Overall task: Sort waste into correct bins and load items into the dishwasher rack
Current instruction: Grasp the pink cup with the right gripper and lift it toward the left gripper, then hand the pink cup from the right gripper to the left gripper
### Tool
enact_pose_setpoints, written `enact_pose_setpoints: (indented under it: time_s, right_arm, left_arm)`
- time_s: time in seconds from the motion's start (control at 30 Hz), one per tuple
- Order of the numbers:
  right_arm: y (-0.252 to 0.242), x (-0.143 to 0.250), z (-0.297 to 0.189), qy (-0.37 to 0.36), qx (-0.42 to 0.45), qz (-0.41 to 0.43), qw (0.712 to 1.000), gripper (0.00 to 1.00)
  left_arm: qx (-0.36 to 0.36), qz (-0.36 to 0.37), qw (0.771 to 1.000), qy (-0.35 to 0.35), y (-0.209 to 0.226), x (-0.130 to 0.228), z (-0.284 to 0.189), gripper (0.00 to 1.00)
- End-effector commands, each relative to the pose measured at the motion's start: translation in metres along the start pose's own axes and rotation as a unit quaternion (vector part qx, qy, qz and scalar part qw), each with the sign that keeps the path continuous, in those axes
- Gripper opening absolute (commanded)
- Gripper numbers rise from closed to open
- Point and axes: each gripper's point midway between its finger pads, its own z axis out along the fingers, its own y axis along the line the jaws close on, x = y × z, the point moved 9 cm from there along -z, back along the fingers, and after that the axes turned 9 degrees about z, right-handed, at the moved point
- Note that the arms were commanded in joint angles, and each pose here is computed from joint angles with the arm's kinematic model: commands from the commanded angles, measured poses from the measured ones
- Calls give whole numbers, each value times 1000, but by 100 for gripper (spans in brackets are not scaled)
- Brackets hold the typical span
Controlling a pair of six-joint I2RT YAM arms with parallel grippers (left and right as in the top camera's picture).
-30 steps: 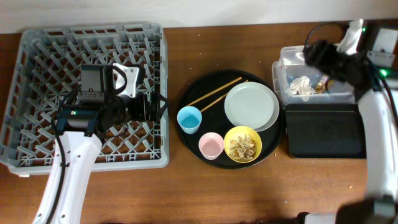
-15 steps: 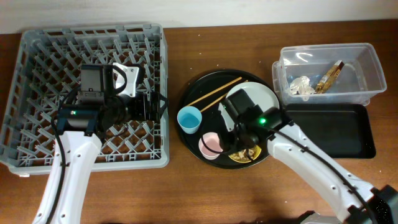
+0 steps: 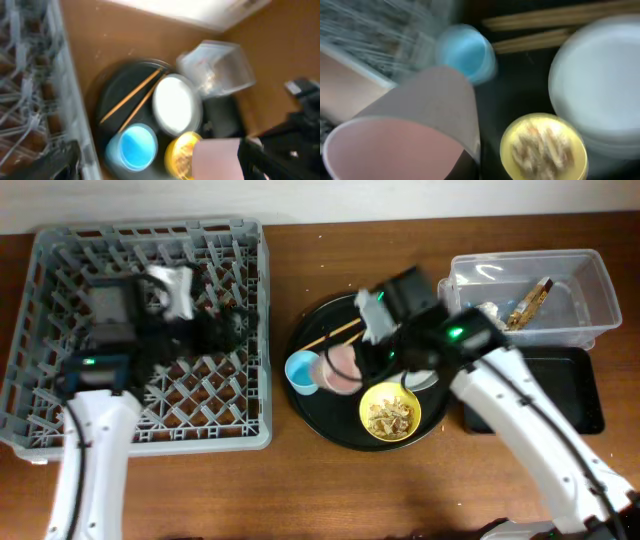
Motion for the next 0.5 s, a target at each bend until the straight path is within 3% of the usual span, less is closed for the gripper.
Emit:
enact_pose_setpoints:
  time_s: [0.0, 0.13, 0.23, 0.37, 0.43, 0.47]
  right_arm:
    - [36, -26, -50, -81, -220, -140, 962, 4]
    - [57, -50, -55, -125, -380, -207, 893, 4]
    - [65, -64, -41, -130, -403, -204, 883, 4]
    - [65, -70, -28, -124, -405, -199, 884, 4]
    - [63, -71, -22, -120, -403, -194, 886, 4]
    - [63, -70, -22, -117, -403, -191, 887, 4]
  left_arm:
    - [228, -27, 972, -53, -11, -21, -43, 99]
    - [350, -8, 936, -40, -30, -20, -54, 99]
    - [380, -13, 925, -2, -51, -16, -39, 99]
    - [413, -1, 910, 33, -76, -9, -23, 77]
    - [419, 3, 907, 39, -81, -8, -21, 61]
    - [418, 4, 907, 39, -81, -8, -21, 59]
